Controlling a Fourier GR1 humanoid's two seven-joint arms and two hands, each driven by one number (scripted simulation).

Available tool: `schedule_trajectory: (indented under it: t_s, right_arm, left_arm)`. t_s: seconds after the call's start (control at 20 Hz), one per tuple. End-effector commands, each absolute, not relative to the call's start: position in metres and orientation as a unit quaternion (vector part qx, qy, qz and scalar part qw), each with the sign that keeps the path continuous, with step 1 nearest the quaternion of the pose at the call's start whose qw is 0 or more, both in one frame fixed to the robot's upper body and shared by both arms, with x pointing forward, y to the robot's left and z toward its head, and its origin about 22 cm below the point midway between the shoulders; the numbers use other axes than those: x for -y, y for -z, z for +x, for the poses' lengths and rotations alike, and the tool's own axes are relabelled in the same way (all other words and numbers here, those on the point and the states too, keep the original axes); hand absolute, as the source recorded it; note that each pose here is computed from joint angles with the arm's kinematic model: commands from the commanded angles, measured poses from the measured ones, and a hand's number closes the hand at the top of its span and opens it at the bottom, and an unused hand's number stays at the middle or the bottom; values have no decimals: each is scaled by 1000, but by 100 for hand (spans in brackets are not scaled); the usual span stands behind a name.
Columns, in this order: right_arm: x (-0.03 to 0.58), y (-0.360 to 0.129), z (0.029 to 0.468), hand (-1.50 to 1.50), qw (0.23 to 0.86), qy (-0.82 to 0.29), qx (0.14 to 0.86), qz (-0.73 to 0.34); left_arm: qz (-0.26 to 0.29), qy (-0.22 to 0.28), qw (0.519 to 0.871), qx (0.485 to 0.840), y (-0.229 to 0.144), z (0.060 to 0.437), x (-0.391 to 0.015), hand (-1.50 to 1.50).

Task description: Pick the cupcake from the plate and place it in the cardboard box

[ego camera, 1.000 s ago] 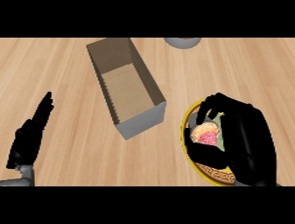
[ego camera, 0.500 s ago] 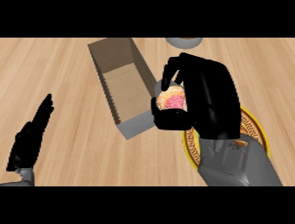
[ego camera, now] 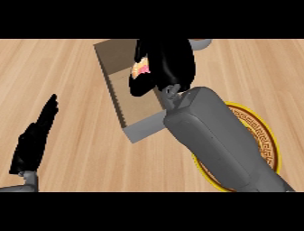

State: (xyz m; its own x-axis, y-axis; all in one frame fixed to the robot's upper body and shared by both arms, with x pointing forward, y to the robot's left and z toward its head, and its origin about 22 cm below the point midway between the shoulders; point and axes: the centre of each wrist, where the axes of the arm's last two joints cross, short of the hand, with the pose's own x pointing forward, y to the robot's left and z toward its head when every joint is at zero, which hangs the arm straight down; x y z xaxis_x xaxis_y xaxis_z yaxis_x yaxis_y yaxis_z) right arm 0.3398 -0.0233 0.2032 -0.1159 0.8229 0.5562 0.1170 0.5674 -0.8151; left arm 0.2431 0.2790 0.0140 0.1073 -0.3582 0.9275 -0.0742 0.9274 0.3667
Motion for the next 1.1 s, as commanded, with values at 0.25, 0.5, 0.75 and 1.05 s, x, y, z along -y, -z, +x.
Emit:
schedule_trajectory:
  t_s: [0.25,0.5,0.75,1.05]
  right_arm:
    - [4,-153,387,150,612,-343,621,-349]
    - [15,-127,406,-150,656,-296,601,-346]
    - [18,-123,417,-150,653,-280,622,-331]
    - [22,-119,410,-150,645,-125,690,-305]
  left_arm:
    - [160,104,727,659,-18,248,-285,0]
    - [149,115,719,669,-20,255,-274,0]
    - [154,123,715,671,-22,263,-262,0]
    - [161,115,716,670,-12,260,-277,0]
